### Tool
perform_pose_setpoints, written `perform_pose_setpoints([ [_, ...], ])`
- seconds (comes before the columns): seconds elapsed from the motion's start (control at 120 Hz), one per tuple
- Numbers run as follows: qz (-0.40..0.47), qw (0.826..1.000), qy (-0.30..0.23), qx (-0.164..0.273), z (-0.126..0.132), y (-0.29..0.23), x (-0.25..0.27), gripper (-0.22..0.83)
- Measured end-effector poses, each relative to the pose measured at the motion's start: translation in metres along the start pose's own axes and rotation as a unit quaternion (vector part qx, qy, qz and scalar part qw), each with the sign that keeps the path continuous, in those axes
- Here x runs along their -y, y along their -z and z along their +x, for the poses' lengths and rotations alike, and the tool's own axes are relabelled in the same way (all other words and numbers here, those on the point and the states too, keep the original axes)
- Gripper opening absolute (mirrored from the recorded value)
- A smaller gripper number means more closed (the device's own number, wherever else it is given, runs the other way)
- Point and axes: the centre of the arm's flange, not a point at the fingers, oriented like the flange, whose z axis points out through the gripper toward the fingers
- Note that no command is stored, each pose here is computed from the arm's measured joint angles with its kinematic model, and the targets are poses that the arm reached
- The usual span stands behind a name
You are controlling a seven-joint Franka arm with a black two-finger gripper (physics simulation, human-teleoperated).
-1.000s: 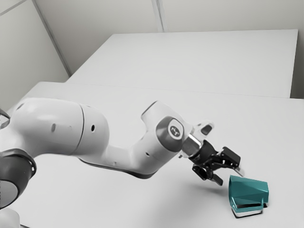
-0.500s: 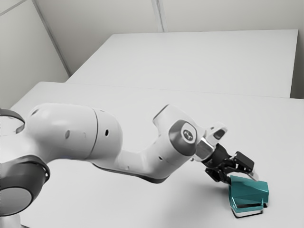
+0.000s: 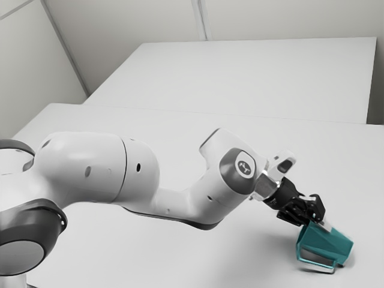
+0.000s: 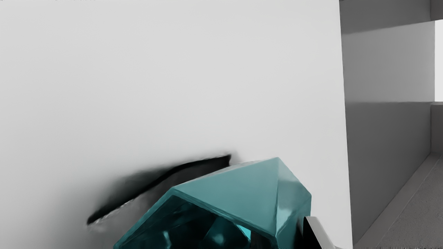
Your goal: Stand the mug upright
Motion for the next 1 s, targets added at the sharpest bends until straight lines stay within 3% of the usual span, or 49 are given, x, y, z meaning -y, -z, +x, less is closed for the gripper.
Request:
perform_pose_setpoints([
  [0.333,0.0,1.0,-0.025,-0.002,0.004,0.004,-0.015,-0.15],
  [0.633,0.024,0.996,-0.09,-0.003,0.01,0.026,-0.048,-0.17],
  [1.0,0.143,0.979,-0.143,-0.029,0.05,0.122,-0.002,-0.17],
])
